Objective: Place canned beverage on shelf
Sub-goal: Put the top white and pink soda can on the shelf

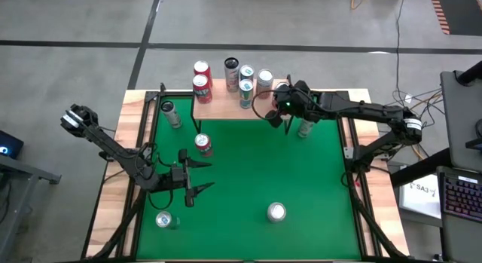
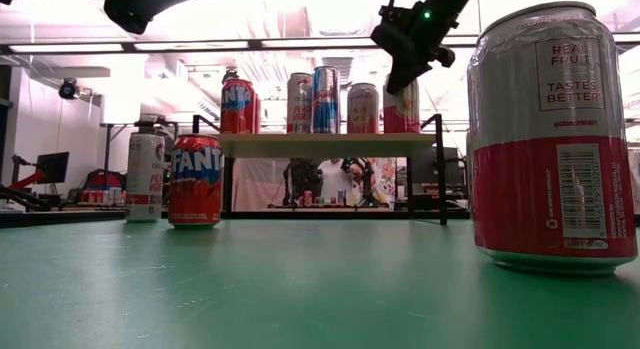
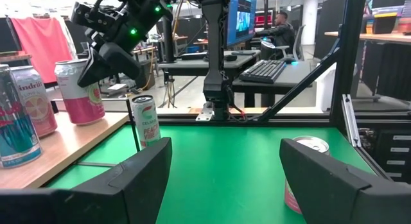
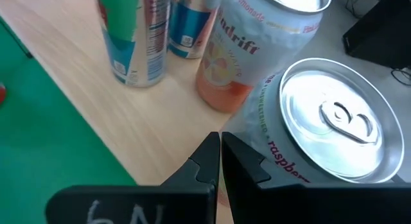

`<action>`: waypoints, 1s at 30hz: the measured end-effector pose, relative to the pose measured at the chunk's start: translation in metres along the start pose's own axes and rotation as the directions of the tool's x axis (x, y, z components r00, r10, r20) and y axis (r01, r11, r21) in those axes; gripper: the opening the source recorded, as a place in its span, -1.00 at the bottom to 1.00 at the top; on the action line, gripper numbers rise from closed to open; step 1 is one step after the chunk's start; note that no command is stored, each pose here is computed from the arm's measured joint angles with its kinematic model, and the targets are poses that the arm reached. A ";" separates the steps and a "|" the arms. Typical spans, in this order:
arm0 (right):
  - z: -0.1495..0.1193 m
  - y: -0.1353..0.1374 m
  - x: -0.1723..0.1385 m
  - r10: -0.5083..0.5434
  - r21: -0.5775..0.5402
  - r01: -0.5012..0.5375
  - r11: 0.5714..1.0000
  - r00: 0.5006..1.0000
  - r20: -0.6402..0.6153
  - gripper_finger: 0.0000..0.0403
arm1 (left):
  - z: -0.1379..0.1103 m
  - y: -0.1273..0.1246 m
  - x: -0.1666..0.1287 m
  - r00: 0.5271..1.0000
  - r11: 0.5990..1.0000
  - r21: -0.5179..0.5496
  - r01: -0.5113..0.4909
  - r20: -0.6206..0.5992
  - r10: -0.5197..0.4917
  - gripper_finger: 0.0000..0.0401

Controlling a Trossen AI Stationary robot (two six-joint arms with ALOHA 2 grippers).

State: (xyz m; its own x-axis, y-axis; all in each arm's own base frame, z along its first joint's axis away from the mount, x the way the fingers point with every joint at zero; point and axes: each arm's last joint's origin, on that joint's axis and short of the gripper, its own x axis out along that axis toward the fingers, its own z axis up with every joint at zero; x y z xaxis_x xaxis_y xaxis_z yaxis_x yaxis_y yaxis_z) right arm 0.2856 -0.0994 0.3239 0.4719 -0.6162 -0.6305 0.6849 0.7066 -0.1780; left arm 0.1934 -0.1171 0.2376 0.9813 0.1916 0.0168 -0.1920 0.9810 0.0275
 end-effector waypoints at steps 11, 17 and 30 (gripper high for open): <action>0.006 0.007 -0.019 0.050 0.001 -0.051 0.999 0.997 0.051 -0.95 | 0.004 0.002 -0.002 1.000 0.999 0.035 -0.001 0.012 0.001 0.37; 0.010 0.013 -0.037 0.095 0.012 -0.096 0.995 0.991 0.093 -0.95 | 0.009 0.006 -0.005 1.000 0.997 0.072 -0.003 0.022 0.001 0.37; 0.010 0.018 -0.048 0.124 0.021 -0.127 0.992 0.987 0.106 -0.95 | 0.015 0.020 -0.018 0.999 0.992 0.127 0.009 -0.037 -0.004 0.37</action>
State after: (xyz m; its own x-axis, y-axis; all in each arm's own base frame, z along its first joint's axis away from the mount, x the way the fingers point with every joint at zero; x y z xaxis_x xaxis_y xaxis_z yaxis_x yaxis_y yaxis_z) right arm 0.2812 -0.0607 0.3585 0.6092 -0.5574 -0.5641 0.6313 0.7714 -0.0804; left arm 0.1715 -0.1010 0.2528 0.9818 0.1887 -0.0204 -0.1833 0.9709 0.1543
